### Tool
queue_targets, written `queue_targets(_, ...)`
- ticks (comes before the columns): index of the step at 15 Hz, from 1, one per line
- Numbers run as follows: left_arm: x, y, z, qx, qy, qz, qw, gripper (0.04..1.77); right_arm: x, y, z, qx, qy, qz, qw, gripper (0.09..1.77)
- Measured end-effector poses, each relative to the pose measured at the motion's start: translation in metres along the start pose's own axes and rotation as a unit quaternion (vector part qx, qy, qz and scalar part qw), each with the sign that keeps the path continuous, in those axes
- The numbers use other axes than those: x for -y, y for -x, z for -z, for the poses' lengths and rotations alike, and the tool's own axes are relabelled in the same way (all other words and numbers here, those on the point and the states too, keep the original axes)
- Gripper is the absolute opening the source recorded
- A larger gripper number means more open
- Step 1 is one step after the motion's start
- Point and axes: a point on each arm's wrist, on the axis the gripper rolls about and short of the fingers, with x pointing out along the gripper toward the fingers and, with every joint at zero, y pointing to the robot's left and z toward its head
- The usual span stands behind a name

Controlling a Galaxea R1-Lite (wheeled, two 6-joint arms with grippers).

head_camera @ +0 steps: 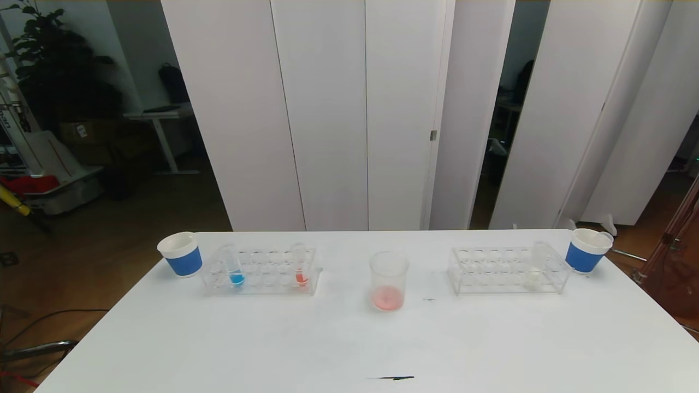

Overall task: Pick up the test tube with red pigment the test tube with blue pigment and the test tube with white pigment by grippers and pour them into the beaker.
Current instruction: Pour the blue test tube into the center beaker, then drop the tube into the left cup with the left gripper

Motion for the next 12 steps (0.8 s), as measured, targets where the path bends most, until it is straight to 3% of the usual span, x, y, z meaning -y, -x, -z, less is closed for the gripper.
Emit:
queue_targets(8,0.000,0.000,-0.002,0.008,-0.001,-0.001,1.0000,1.75,0.000,0.000,0.000,0.001,0.000,0.000,1.000,1.75)
queue_targets(12,-0.001,0.008,-0.025,0.039,-0.003,0.001,0.9992,1.75,0.000,0.000,0.000,0.000,0.000,0.000,1.000,1.75)
